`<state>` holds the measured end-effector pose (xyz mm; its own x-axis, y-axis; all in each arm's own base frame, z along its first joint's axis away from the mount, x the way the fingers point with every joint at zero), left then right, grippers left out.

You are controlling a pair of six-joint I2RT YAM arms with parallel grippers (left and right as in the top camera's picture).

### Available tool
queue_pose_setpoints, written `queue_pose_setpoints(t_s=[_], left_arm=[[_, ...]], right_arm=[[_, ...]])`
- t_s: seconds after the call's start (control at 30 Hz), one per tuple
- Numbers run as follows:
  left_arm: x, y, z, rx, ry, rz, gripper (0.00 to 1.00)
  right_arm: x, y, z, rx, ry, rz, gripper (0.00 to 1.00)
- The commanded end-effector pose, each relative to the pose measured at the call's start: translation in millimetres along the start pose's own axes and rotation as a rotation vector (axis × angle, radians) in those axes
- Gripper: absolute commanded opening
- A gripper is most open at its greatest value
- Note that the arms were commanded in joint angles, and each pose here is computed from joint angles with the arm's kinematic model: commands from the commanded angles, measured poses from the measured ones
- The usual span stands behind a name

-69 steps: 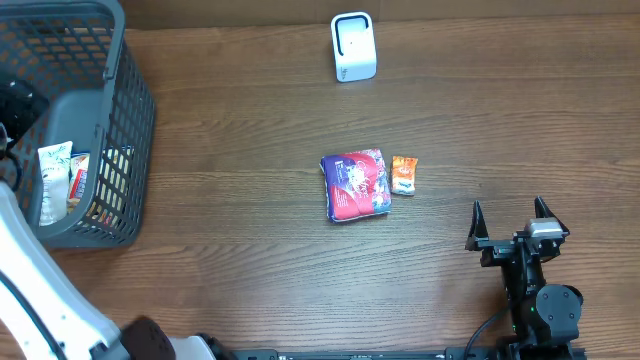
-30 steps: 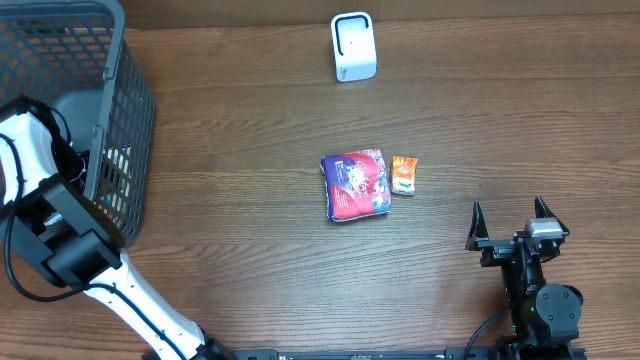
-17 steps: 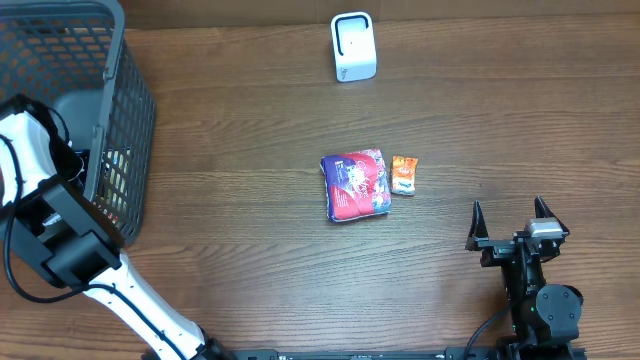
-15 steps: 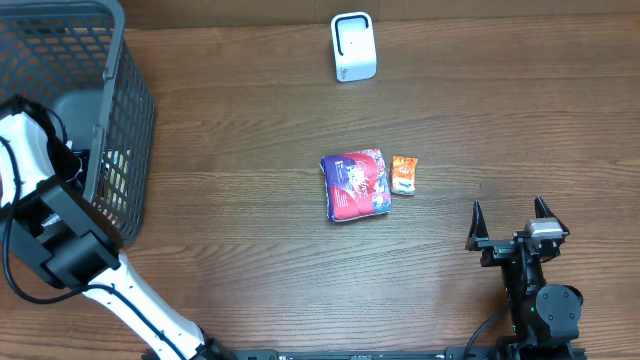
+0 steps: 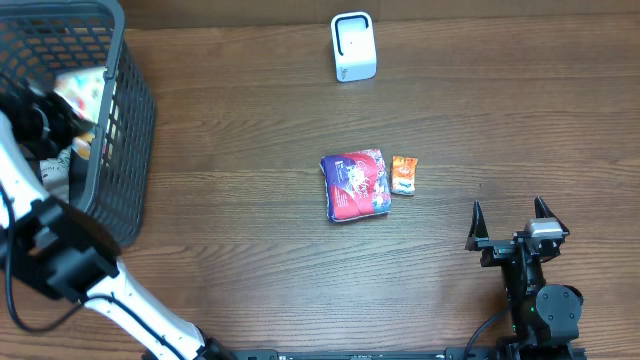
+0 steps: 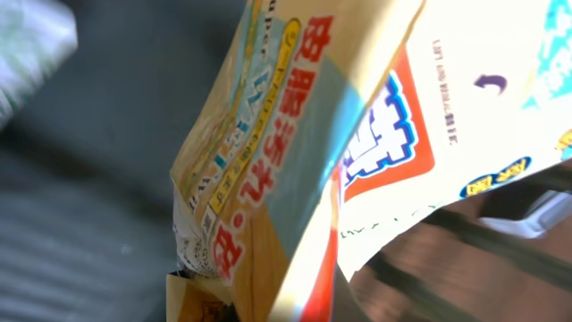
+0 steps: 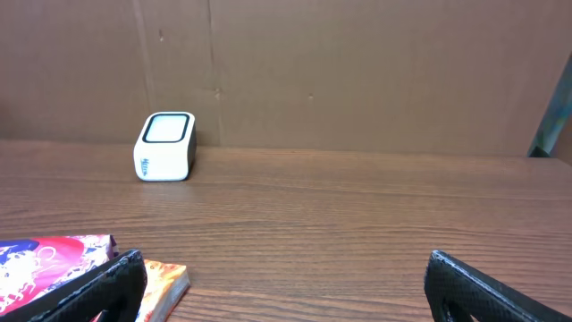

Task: Scan the item barcode
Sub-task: 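Grasp the yellow wipes bag in the basket with the left gripper, then lift the yellow bag out and lower it beside the purple pack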

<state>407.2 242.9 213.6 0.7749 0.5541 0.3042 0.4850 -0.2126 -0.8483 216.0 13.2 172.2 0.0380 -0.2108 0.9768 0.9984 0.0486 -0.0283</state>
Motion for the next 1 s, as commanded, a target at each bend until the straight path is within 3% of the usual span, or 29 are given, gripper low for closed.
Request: queue_pose_setpoints(t_s=[0.0, 0.23, 0.4, 0.7, 0.97], left_arm=[[13, -100, -59, -0.084, 0.164, -0.264, 0.04], [-16, -206, -128, -0.145, 0.291, -0.512, 0.04], [-56, -238, -172, -0.259, 0.368, -0.528, 0.04], [-116, -194, -228, -0.324, 0.502, -0.263, 0.04], [-158, -115, -255, -0.213, 0.634, -0.027, 0.04]], right_arm=[[-1, 0, -1, -0.004, 0.007, -0.009, 1.00], [-1, 0, -1, -0.004, 0.007, -0.010, 1.00], [-1, 0, -1, -0.004, 0.007, -0.010, 1.00], [-1, 0, -1, -0.004, 0.007, -0.010, 1.00], [-1, 0, -1, -0.004, 0.007, -0.010, 1.00]])
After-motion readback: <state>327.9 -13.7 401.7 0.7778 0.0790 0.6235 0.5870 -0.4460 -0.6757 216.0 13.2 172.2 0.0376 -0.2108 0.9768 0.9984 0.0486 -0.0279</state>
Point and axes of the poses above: each gripper's point midway between its finger pads, its own y axis out along the fingers, its own z axis along the line the jaws close on, x = y × z, the point moved 3 cm from there along -y, back along the fingers, and after that the axes turned 13 degrees about y, right-handed, at the moved point
